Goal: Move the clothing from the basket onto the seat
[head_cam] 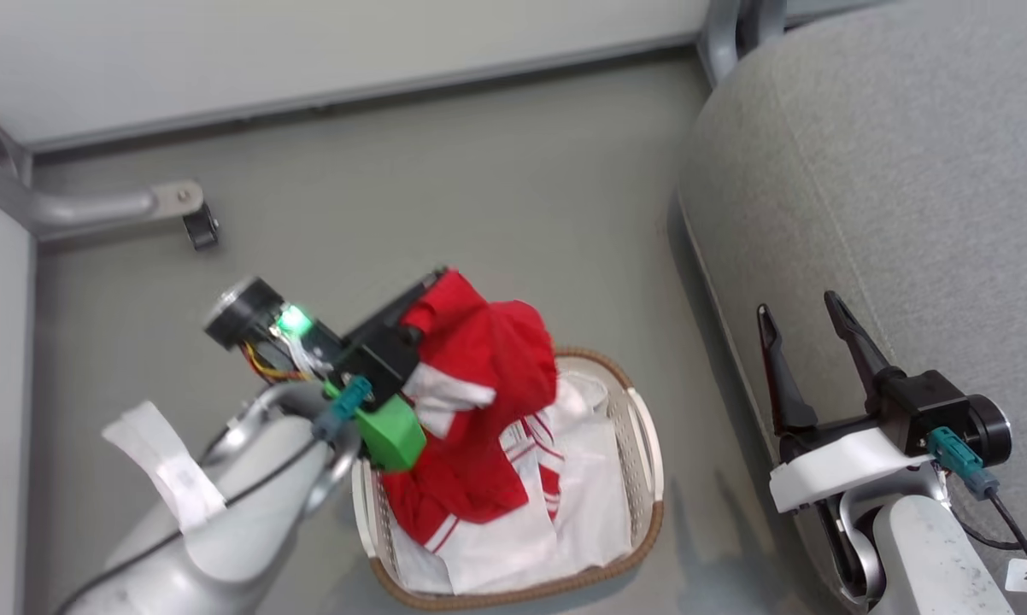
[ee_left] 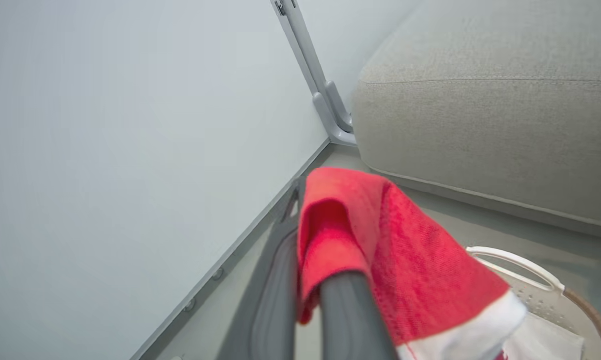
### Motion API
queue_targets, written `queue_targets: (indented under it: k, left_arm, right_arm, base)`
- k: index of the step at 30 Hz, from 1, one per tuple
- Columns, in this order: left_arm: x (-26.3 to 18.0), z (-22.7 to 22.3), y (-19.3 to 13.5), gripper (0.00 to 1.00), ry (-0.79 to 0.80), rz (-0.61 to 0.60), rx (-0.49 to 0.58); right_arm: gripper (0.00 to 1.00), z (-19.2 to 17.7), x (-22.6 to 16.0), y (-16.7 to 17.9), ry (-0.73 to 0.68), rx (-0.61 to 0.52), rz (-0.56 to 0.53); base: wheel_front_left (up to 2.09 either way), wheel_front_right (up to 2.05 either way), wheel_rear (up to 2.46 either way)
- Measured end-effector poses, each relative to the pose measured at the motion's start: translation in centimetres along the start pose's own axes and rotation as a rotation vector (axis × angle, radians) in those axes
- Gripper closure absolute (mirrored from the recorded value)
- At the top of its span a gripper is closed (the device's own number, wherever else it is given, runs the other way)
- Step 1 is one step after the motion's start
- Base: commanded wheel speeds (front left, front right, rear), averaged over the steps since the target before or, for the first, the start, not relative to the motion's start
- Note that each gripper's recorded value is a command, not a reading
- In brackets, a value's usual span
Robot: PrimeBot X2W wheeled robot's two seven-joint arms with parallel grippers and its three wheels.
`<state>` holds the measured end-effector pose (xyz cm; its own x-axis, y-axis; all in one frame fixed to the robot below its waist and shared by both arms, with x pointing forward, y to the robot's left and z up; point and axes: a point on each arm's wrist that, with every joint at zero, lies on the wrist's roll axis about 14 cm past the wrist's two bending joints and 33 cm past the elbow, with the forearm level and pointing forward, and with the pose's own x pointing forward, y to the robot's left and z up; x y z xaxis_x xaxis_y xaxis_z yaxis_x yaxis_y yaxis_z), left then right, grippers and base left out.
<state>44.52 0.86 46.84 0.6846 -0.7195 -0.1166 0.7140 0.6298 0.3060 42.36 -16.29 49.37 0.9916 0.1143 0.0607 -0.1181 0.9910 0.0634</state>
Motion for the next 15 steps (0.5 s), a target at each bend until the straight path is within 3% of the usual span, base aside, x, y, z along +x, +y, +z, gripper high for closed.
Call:
queue_targets:
  k: [9, 15]
  left_arm:
    - [-0.9, 11.8, 6.4, 1.0, -0.18, 0.099, 0.281]
    - [-1.3, 17.5, 8.7, 1.0, -0.243, 0.145, 0.374]
  right_arm:
    - [0.0, 5.3, -1.3, 1.8, -0.135, -0.027, 0.047]
    - [0.0, 7.0, -1.9, 2.5, -0.179, -0.04, 0.067]
  base:
    - [0.0, 0.0, 0.0]
    - [0.0, 0.0, 0.0]
